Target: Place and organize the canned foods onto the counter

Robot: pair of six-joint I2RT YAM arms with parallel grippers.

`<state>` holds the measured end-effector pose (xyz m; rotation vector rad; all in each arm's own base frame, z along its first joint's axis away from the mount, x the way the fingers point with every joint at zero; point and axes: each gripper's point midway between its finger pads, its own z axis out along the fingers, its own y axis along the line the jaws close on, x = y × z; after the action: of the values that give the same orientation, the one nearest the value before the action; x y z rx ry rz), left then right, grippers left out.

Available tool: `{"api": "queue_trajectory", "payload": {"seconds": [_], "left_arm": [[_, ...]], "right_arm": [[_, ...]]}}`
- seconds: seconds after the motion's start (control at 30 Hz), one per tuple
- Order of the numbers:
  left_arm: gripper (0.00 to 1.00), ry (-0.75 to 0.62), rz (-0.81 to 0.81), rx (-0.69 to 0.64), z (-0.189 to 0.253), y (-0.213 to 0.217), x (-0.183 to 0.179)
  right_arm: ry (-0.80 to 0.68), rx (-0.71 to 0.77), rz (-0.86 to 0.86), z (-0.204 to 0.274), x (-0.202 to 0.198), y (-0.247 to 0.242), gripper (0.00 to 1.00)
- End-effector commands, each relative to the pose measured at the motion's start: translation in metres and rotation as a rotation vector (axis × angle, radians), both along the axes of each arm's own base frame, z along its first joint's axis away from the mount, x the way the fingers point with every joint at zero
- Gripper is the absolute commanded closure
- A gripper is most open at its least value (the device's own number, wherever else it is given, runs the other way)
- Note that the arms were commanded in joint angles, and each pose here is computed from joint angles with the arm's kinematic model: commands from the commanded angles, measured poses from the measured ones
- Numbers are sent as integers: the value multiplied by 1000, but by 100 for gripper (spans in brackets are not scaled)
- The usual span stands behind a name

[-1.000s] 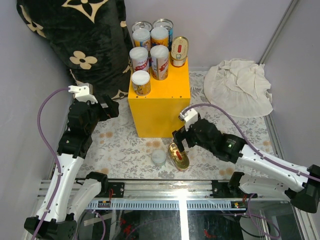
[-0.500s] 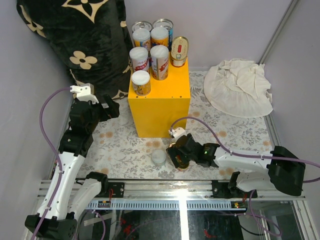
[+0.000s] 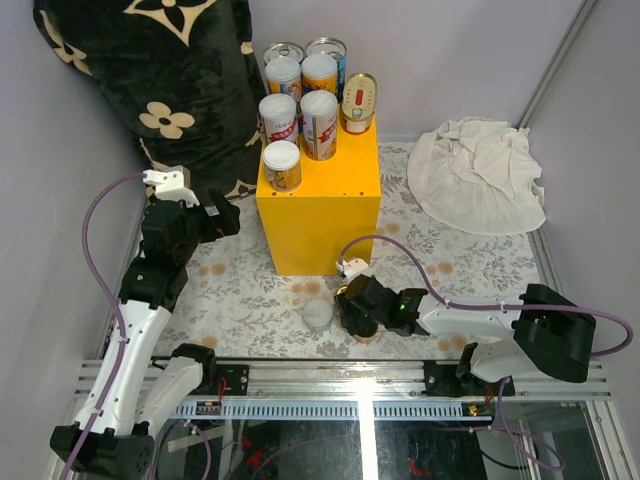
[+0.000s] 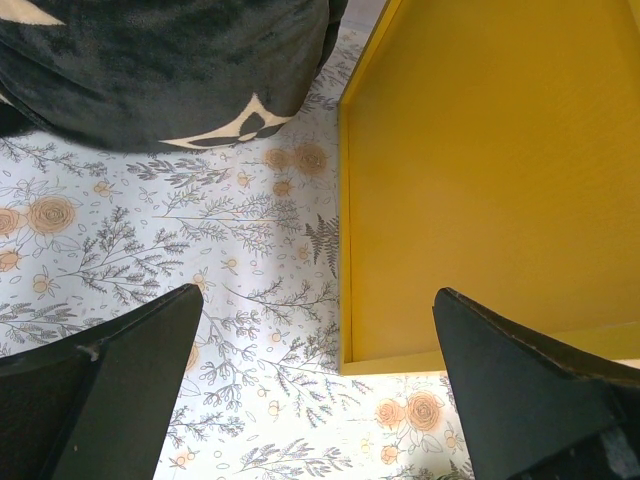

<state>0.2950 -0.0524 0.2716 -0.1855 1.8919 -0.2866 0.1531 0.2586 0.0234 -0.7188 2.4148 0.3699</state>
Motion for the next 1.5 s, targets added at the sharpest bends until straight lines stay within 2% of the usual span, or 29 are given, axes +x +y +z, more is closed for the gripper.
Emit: {"api": "queue_trajectory", "payload": {"seconds": [0.0, 0.07, 0.2, 0.37, 0.47, 0.6, 0.87, 1.0, 1.13, 1.47], "left_arm": [[0, -12, -12, 10, 1, 0, 2], [0, -13, -12, 10, 1, 0, 1], [0, -22, -20, 8, 4, -1, 1], [0, -22, -6, 14, 5, 2, -1], [0, -30, -18, 8, 7, -1, -2], [0, -30, -41, -1, 9, -5, -2], [0, -48, -55, -9, 15, -7, -5], [0, -54, -63, -17, 17, -9, -6], [0, -59, -62, -16, 18, -8, -8], [0, -60, -68, -18, 18, -9, -9]], "right_arm": [[-35, 24, -80, 14, 9, 2, 69], [-57, 45, -91, 32, 12, 3, 85], [-135, 143, -82, 95, 18, 6, 90], [-293, 252, 4, 208, 23, 3, 100], [-410, 265, 10, 272, 32, -7, 100], [-548, 380, -29, 354, 43, -10, 100], [-632, 455, -111, 437, 71, 11, 100], [-642, 508, -303, 471, 102, -2, 100], [-613, 489, -442, 468, 132, -16, 100], [-569, 495, -519, 450, 163, -17, 100]]}}
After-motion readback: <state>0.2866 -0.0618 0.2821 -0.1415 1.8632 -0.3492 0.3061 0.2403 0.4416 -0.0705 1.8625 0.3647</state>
